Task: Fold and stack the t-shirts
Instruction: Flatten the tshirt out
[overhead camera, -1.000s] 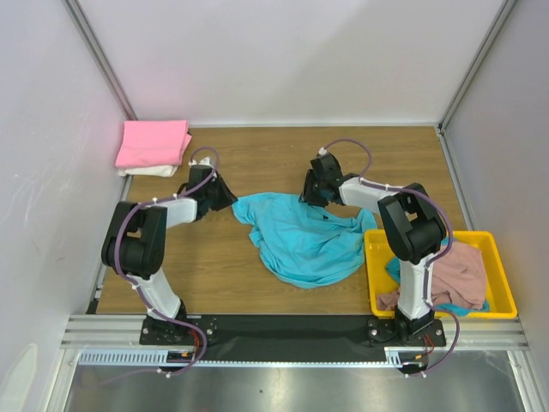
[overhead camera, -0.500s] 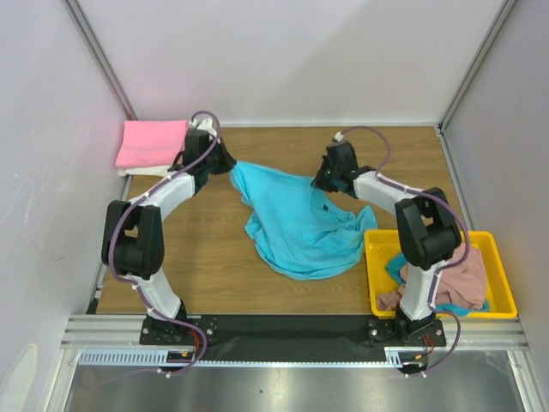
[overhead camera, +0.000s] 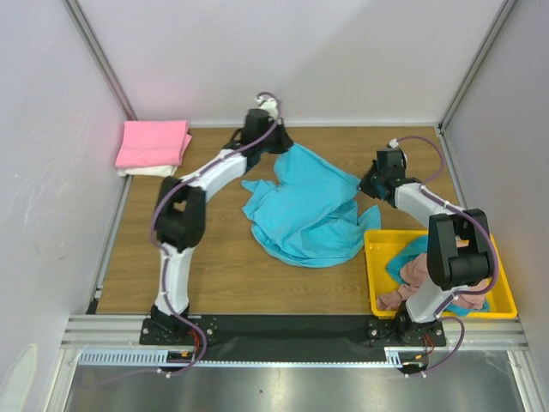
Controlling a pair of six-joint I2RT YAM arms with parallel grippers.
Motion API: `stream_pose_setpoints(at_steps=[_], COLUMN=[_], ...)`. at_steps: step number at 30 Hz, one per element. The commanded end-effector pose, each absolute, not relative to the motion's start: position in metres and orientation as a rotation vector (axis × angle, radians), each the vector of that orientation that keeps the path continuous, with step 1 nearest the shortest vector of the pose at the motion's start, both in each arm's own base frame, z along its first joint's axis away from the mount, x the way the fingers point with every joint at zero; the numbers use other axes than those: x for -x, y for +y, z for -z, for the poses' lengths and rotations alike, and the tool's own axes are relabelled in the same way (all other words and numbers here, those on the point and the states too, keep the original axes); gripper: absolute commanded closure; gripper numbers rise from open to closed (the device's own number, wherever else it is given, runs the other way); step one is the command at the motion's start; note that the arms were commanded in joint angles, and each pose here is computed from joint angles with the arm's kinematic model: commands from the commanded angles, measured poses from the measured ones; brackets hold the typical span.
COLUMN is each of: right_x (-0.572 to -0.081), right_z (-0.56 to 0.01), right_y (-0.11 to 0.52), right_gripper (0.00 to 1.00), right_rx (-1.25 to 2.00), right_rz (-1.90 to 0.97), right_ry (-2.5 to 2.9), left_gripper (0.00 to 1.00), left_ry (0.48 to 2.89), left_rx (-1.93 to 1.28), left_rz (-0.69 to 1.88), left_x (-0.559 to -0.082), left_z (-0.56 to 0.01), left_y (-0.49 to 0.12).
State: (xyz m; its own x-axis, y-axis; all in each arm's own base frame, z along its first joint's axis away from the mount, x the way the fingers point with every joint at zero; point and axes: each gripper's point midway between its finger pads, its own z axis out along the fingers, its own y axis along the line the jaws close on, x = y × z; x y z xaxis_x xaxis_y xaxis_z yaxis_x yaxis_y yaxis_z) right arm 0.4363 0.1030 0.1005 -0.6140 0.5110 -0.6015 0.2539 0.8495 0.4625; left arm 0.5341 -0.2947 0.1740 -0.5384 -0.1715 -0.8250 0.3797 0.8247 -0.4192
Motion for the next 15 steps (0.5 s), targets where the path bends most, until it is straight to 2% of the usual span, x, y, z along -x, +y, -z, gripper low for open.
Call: stream_pose_setpoints(at_steps=[1,3,4,5,8,9,10,11,12,14,15], right_x=[-0.432,-0.428,-0.428,-0.427,-0.428,-0.431,-0.431,-0.431,-0.437,-0.434,-0.439], right_z=[-0.101,-0.090,-0.086,-0.080,-0.072,-0.074,-0.074,-0.070,-0.078,-0.078,-0.086], right_y=[0.071,0.057,0.054,0.051,0.043,0.040,0.039,0.038,0.038,0.043,0.043], right_gripper=[1.00,1.00,1.00,1.00,1.00,1.00,1.00,1.00,0.96,0.79,0.56], right_rx=[-0.606,-0.645,-0.656,-0.666,-0.688,-0.695,-0.692,-0.691,-0.680,-0.639,-0.628], right_rz=[-0.339,-0.309,-0.303,-0.295,-0.294,-0.296,-0.298,-0.290,-0.291,-0.306,-0.313], right_ry=[2.230,2.253,2.261,2.273,2.290,2.288,2.296,2.318,2.311,2.360,2.359], left_gripper=[0.91,0.85,0.79,0.74,0.58,0.32,0.24,0.21,0.15,0.12,0.11], left_ry=[1.956,2.012,1.970,1.997,1.943,1.935,1.932,1.948,1.940,2.004,2.022], left_rx=[-0.164,-0.197,-0.196,-0.196,-0.186,-0.189,-0.194,-0.210,-0.208,-0.201,-0.172], left_rz=[0.607,0.576,0.591,0.590,0.661,0.669,0.673,0.649,0.628,0.550,0.500], left_x=[-0.562,-0.568,-0.577,-0.580,-0.587,-0.586,-0.585,-0.582,-0.578,-0.565,-0.555], left_z=[-0.198,-0.164,-0.182,-0.166,-0.185,-0.189,-0.193,-0.193,-0.207,-0.202,-0.210], left_y=[-0.322,-0.340,-0.349,-0.354,-0.367,-0.369,-0.369,-0.365,-0.359,-0.341,-0.322])
